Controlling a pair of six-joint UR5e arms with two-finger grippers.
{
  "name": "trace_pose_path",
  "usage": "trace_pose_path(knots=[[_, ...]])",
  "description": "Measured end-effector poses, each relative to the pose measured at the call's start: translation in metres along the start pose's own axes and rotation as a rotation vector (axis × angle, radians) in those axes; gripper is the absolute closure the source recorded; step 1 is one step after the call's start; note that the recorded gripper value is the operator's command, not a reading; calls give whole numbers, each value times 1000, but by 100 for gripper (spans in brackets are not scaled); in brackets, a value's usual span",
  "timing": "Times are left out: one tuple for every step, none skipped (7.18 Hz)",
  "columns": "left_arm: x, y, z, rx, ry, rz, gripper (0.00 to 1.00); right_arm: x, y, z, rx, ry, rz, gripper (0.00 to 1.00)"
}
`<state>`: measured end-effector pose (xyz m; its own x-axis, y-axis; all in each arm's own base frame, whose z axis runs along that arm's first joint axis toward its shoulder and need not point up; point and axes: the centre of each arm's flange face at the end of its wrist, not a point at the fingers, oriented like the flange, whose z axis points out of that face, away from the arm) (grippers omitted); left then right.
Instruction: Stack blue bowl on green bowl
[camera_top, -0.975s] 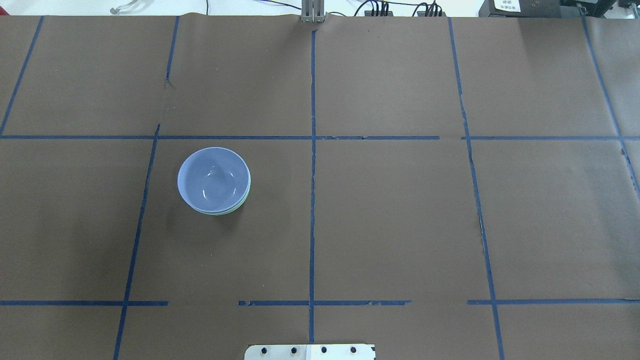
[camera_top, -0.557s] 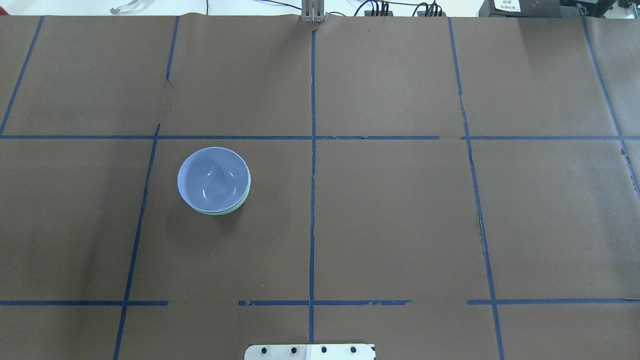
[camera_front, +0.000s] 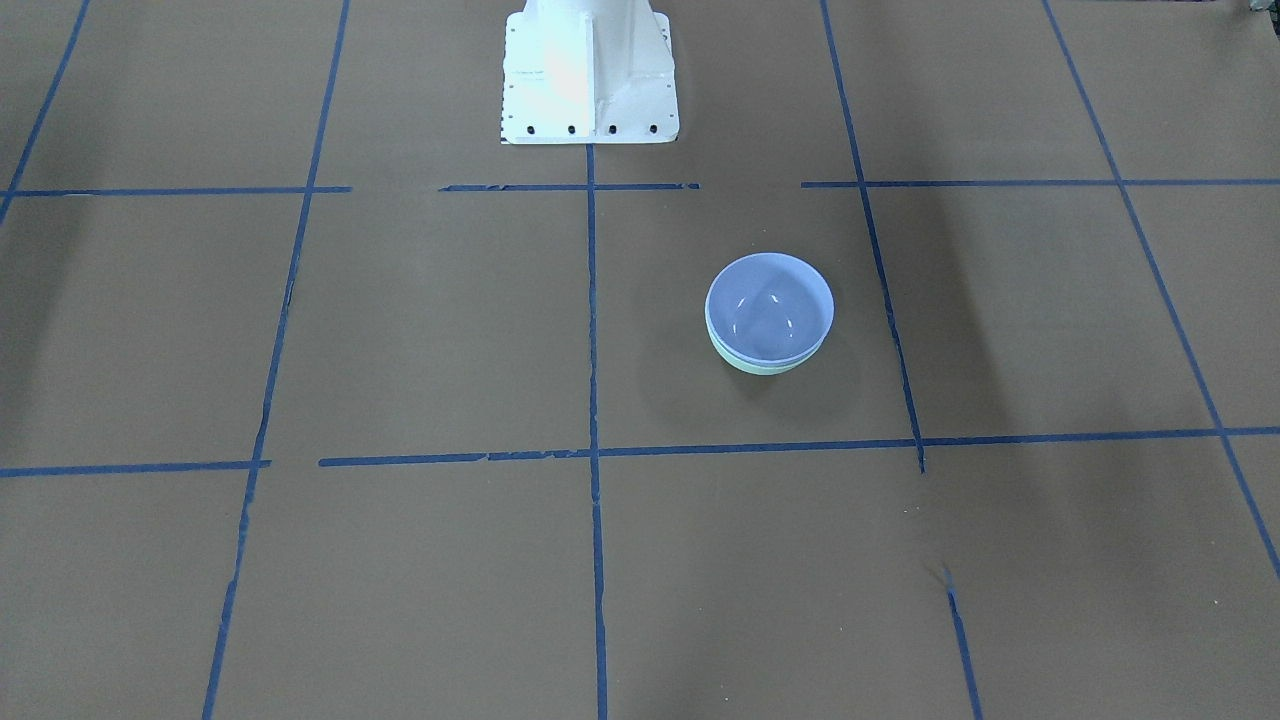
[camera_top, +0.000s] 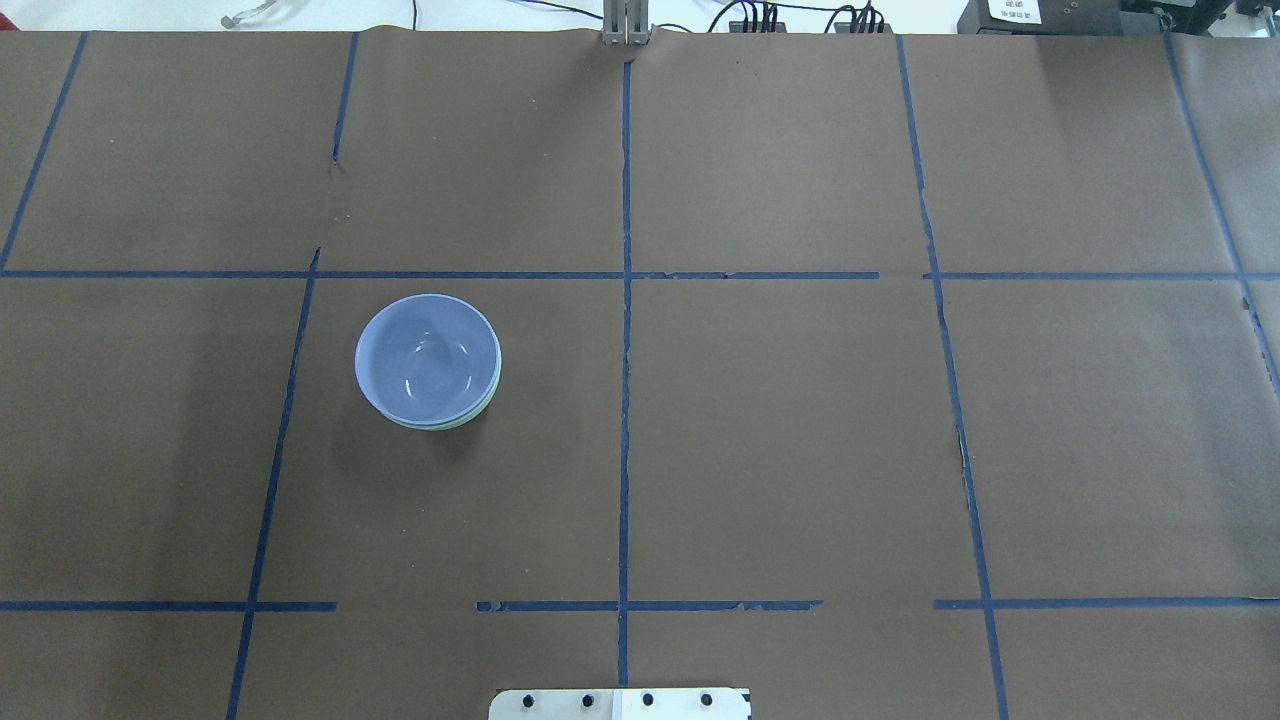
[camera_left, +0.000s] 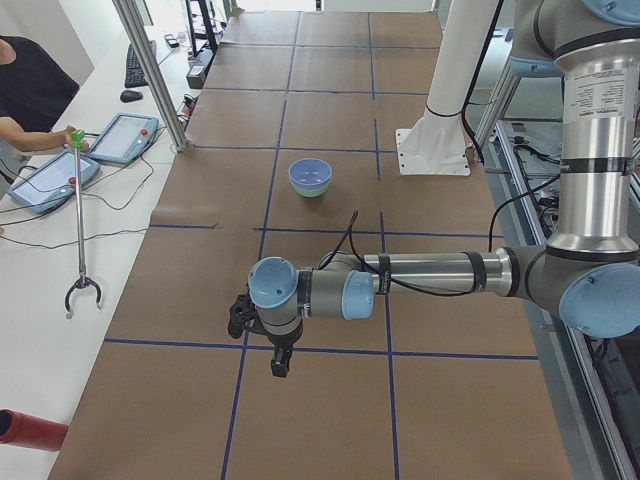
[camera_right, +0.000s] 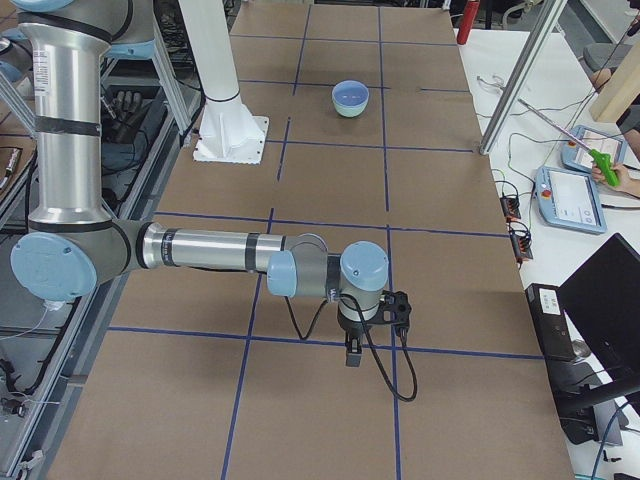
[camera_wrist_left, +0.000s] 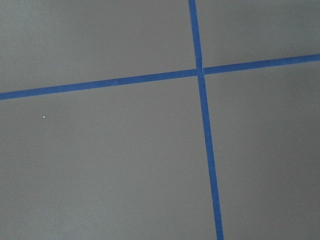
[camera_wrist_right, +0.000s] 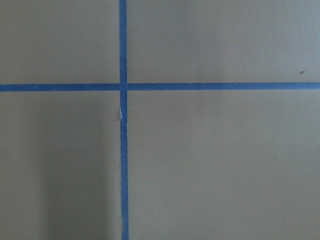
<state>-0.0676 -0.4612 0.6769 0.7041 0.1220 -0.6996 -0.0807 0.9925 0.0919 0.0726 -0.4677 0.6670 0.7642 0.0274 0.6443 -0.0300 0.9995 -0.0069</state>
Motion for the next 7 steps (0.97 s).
trace_pose_path(knots=[[0,0,0,1,0,0,0,0,0,0,0,0,0,0],[0,0,-1,1,0,0,0,0,0,0,0,1,0,0],[0,0,-1,2,0,0,0,0,0,0,0,1,0,0],[0,-1,-1,3,-1,0,0,0,0,0,0,1,0,0],[1,-1,-2,4,-1,-1,0,0,0,0,1,0,0,0],[1,-2,-3,6,-1,-2,0,0,0,0,0,0,0,0],[2,-2,-4,8,0,-2,0,0,0,0,0,0,0,0]])
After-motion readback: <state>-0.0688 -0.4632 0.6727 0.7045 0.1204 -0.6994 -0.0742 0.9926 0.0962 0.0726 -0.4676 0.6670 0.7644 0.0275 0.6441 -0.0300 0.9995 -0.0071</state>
